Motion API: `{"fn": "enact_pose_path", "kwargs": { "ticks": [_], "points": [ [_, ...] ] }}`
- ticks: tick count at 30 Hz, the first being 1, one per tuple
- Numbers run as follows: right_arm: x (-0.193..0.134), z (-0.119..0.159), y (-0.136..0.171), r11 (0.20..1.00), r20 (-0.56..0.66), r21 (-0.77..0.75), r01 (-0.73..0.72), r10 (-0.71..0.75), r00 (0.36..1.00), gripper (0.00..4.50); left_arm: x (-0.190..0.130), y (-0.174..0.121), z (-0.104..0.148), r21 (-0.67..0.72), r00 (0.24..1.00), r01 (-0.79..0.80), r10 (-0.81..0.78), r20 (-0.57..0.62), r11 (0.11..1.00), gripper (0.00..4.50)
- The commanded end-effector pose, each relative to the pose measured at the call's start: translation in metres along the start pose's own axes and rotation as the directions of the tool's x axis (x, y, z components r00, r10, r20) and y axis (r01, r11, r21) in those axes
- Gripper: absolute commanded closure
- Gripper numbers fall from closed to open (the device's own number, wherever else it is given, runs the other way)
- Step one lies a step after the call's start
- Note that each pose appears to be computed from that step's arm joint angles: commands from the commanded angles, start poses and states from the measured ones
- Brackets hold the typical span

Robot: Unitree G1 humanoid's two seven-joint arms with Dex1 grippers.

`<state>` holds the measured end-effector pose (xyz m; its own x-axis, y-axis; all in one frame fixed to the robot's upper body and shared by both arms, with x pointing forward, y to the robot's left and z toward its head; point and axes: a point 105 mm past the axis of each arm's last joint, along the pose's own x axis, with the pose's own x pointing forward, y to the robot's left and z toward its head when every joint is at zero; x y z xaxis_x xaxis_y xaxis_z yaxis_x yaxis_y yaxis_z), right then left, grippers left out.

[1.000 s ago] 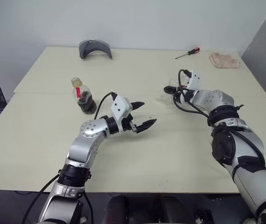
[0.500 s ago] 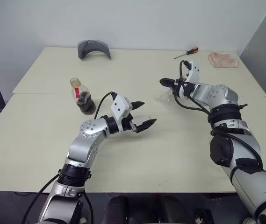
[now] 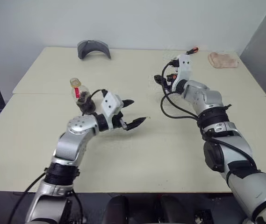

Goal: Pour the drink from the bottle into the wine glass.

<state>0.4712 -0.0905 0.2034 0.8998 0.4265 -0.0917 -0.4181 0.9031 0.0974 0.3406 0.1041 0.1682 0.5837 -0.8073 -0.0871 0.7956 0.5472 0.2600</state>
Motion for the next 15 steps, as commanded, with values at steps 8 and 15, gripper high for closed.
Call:
{"fn": "enact_pose_path", "kwargs": {
  "ticks": [8,15],
  "points": [
    [-0.003,0.002,-0.023,0.889,0.085,-0.421,0.182,-0.161,0.983,0.87,0.002,-0.004,0.011,0.02,0.999,-0.016,0.015,0.033,1.0,0.0],
    [-0.001,-0.002,-0.023,0.908,0.05,-0.393,0.149,-0.14,0.989,1.77,0.004,-0.003,0.012,0.022,0.999,-0.019,0.018,0.038,1.0,0.0]
  ]
}}
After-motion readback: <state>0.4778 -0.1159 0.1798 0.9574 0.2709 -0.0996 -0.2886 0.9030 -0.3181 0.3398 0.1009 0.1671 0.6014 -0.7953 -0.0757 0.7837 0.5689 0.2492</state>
